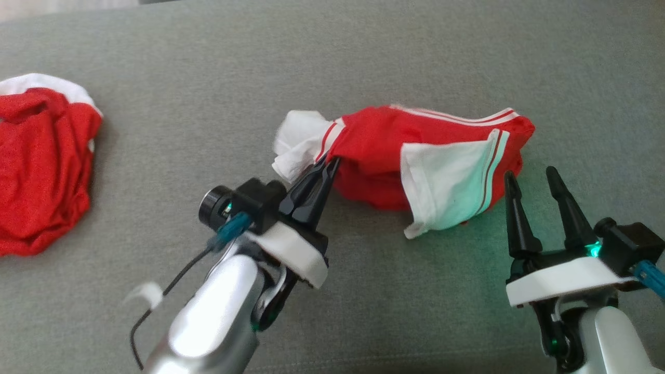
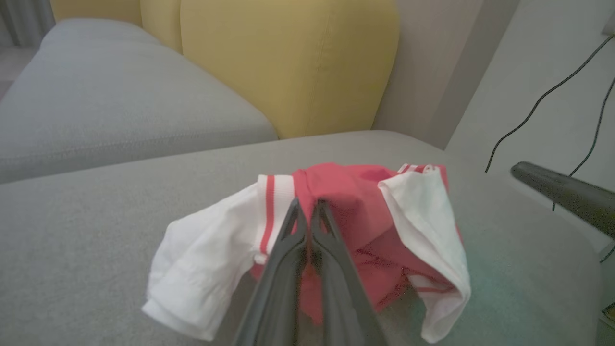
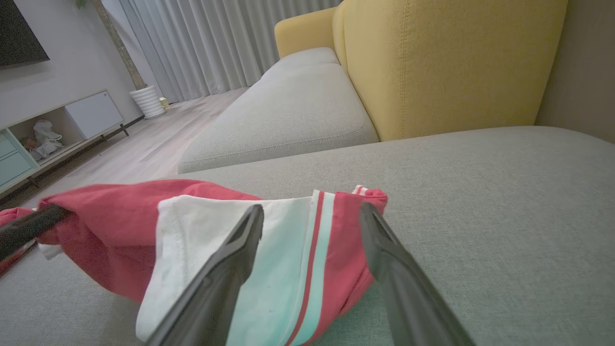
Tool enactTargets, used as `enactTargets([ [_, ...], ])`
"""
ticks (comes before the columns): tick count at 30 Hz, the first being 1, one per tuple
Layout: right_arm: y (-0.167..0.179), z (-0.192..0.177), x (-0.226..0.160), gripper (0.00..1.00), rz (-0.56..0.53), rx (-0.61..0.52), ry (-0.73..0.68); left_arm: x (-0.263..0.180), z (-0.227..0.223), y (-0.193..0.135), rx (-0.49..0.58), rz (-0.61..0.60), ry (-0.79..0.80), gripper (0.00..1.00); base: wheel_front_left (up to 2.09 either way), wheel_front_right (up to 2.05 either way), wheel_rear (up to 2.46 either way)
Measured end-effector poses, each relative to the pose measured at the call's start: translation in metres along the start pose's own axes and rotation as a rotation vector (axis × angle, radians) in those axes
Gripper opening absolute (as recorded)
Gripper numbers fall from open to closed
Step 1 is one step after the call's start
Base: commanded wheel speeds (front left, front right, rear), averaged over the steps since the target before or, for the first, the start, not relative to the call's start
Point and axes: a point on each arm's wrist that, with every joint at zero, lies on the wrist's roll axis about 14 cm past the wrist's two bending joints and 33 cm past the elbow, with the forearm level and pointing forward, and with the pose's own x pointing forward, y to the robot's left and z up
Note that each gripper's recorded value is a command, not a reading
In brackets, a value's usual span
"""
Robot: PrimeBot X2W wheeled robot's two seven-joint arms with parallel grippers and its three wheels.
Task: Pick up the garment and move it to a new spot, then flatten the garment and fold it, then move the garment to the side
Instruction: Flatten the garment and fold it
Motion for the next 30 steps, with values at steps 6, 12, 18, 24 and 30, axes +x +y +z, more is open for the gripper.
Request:
enactTargets([
  [6,0.006,0.004,0.001,1.00,0.018,0.011,-0.012,-0.032,0.034,0.002,0.024,0.032,-0.103,0.00,0.00,0.00,0.00],
  [12,0.011,0.008,0.002,1.00,0.033,0.026,-0.023,-0.048,0.082,-0.002,0.079,0.027,-0.187,0.00,0.00,0.00,0.00],
  [18,0.009,0.008,0.000,1.00,0.025,0.038,-0.024,-0.038,0.128,-0.001,0.169,0.002,-0.267,0.00,0.00,0.00,0.00],
  [24,0.000,0.003,-0.005,1.00,-0.003,0.053,-0.016,0.003,0.102,0.002,0.153,-0.037,-0.174,0.00,0.00,0.00,0.00],
  [30,-0.014,-0.004,-0.010,1.00,-0.050,0.060,-0.001,0.032,0.020,0.006,0.066,-0.046,0.049,0.00,0.00,0.00,0.00],
])
